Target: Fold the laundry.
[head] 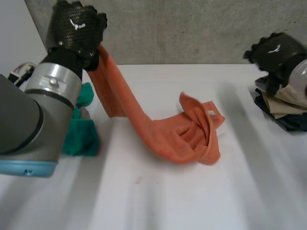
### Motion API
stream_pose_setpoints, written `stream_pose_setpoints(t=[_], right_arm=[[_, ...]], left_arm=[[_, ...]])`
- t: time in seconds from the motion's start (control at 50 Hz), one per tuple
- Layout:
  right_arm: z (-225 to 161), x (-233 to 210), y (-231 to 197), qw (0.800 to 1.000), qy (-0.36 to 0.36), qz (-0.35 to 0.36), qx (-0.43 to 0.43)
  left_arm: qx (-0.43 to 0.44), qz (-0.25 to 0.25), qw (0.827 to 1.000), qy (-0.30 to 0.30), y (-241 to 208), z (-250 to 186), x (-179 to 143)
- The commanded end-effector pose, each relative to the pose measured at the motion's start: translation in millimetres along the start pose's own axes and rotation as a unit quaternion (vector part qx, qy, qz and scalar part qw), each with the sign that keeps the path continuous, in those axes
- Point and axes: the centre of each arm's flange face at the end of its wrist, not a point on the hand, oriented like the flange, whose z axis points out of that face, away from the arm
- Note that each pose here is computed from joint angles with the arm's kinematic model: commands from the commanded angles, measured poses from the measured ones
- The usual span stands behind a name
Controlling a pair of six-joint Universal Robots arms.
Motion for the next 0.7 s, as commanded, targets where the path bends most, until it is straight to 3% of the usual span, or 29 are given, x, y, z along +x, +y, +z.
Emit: stream_pose_setpoints(t=[0.02, 0.2, 0.42, 0.52, 0.7], right_arm=[[22.4, -60.9, 0.5, 0.992, -0.113, 0.042, 0.045], [60.0, -126.8, 29.4, 0.978, -0.186, -0.026, 0.09], [65.9, -178.2, 57.8, 0.948, -0.257, -0.136, 0.13], [70.3, -146.4, 31.8, 0.96, -0.192, -0.159, 0.129], [34.5, -56.4, -0.5, 0.99, -0.08, -0.07, 0.095]], left_arm=[[-0.003, 0.0, 1.0, 0.007, 0.0, -7.2, 3.1], [-0.005, -0.001, 1.0, 0.006, -1.2, -10.2, 0.7], [-0.016, 0.002, 1.0, 0.01, 6.3, -12.9, 2.5], [-0.008, 0.002, 1.0, 0.002, 2.7, -8.6, -1.8], [0.006, 0.006, 0.999, -0.033, -4.3, 7.4, -22.6]])
